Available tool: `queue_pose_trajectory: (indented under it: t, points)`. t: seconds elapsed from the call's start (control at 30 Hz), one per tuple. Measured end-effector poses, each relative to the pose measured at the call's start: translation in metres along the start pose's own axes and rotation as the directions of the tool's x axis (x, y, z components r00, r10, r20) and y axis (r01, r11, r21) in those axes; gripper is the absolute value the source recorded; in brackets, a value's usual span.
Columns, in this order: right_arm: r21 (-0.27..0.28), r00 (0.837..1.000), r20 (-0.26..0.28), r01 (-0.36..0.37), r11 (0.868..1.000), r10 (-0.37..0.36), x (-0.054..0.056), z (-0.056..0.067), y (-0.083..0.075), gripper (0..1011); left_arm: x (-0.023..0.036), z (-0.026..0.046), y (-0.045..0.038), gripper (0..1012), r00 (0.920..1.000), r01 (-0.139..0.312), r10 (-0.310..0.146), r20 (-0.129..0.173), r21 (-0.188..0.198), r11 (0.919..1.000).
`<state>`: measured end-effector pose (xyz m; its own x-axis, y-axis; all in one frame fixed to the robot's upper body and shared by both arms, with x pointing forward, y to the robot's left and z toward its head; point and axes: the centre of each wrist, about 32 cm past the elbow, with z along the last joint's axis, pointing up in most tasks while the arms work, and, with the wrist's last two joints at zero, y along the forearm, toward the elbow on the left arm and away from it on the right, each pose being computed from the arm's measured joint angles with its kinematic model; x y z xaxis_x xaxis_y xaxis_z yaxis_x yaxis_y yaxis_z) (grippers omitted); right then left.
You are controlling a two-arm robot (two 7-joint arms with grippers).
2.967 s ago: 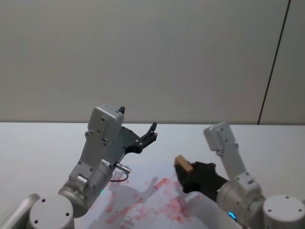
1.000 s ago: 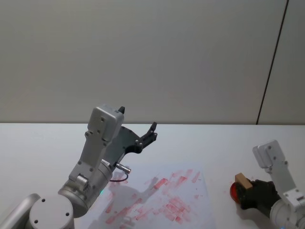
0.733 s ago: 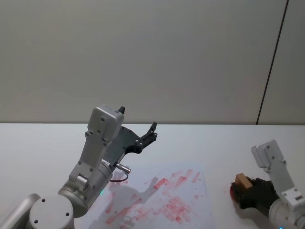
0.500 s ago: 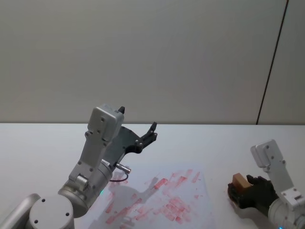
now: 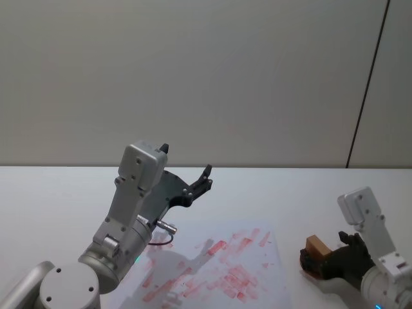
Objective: Use the one hand to pick up the stamp and affix it onto the A4 paper.
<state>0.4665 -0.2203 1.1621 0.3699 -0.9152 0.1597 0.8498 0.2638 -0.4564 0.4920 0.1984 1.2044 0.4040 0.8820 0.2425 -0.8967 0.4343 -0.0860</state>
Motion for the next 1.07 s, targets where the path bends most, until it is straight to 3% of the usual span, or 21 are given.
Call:
queue_pose_trajectory:
  t: [1.07]
  points:
    - [0.105,0.999,-0.046,0.004,0.994,0.001,-0.005,0.011,0.004,1001,0.0,0.0,0.0,1003,1.0,0.0,0.0,0.0,0.0,1.0]
